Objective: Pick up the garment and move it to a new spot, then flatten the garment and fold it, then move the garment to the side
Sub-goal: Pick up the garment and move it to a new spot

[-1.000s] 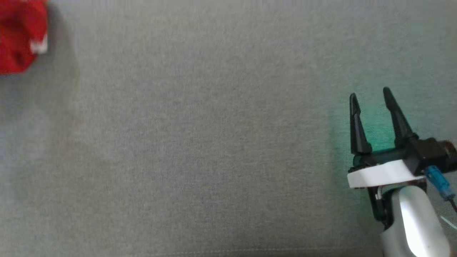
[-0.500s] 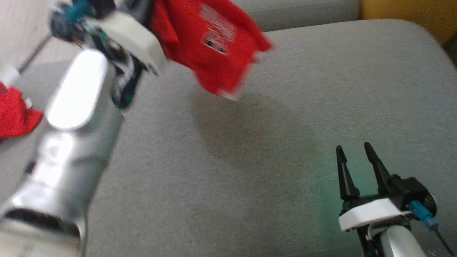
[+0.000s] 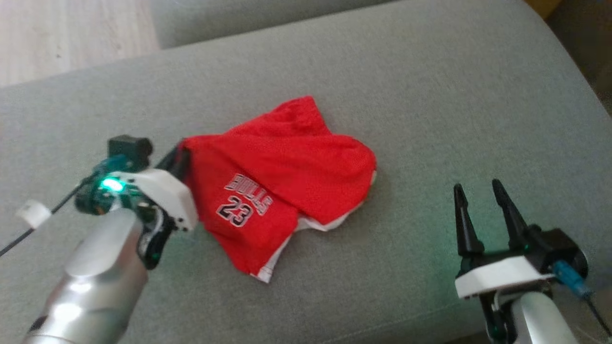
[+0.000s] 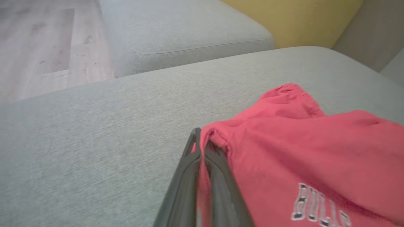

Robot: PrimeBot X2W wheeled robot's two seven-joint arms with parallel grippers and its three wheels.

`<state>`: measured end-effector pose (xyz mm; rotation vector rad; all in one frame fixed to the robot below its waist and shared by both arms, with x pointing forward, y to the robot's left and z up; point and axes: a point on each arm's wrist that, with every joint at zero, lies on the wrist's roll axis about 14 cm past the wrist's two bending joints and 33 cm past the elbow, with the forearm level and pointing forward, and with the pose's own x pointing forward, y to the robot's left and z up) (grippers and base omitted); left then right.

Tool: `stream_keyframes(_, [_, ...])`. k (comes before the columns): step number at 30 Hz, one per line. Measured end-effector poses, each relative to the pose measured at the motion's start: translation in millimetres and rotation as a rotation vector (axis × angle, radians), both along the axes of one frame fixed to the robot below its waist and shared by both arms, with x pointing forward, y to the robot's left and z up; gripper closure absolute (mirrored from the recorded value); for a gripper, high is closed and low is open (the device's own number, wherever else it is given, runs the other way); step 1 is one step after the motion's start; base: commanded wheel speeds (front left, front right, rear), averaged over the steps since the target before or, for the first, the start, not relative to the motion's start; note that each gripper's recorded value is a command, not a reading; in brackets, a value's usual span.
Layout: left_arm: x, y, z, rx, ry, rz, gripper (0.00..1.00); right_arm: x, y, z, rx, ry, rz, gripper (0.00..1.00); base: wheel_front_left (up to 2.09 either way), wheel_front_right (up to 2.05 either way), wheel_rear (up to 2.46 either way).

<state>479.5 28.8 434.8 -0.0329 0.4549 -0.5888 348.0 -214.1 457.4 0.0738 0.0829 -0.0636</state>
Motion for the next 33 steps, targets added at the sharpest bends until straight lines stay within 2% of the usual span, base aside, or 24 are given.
stream_keyframes(6, [22.4, 8.3, -14.9, 0.045, -0.054, 0.025, 1.0, 5.0, -7.7, -6.1, -0.009, 0.022, -0.02, 0.0, 0.0, 0.0, 0.0])
stream_keyframes(7, [23.8, 8.3, -13.6, 0.051, -0.068, 0.022, 0.6, 5.1, -8.0, -6.7, -0.009, 0.024, -0.021, 0.0, 0.0, 0.0, 0.0])
stream_keyframes(9, [23.5, 8.4, -12.7, 0.06, -0.078, 0.015, 0.0, 5.5, -7.3, -6.6, -0.008, 0.023, -0.019, 0.0, 0.0, 0.0, 0.0])
stream_keyframes(20, [-5.8, 30.5, 15.8, 0.056, -0.177, 0.032, 0.0, 1.9, 17.5, 2.1, 0.012, -0.012, 0.054, 0.0, 0.0, 0.0, 0.0])
stream_keyframes(28, [-54.0, 66.0, 27.3, -0.035, -0.227, 0.152, 0.0, -2.7, 39.2, 8.8, 0.021, -0.037, 0.121, 0.0, 0.0, 0.0, 0.0])
stream_keyframes(33, [-84.1, 87.7, 36.6, -0.11, -0.267, 0.301, 0.0, -0.2, 54.8, 19.9, 0.019, -0.073, 0.172, 0.0, 0.0, 0.0, 0.0])
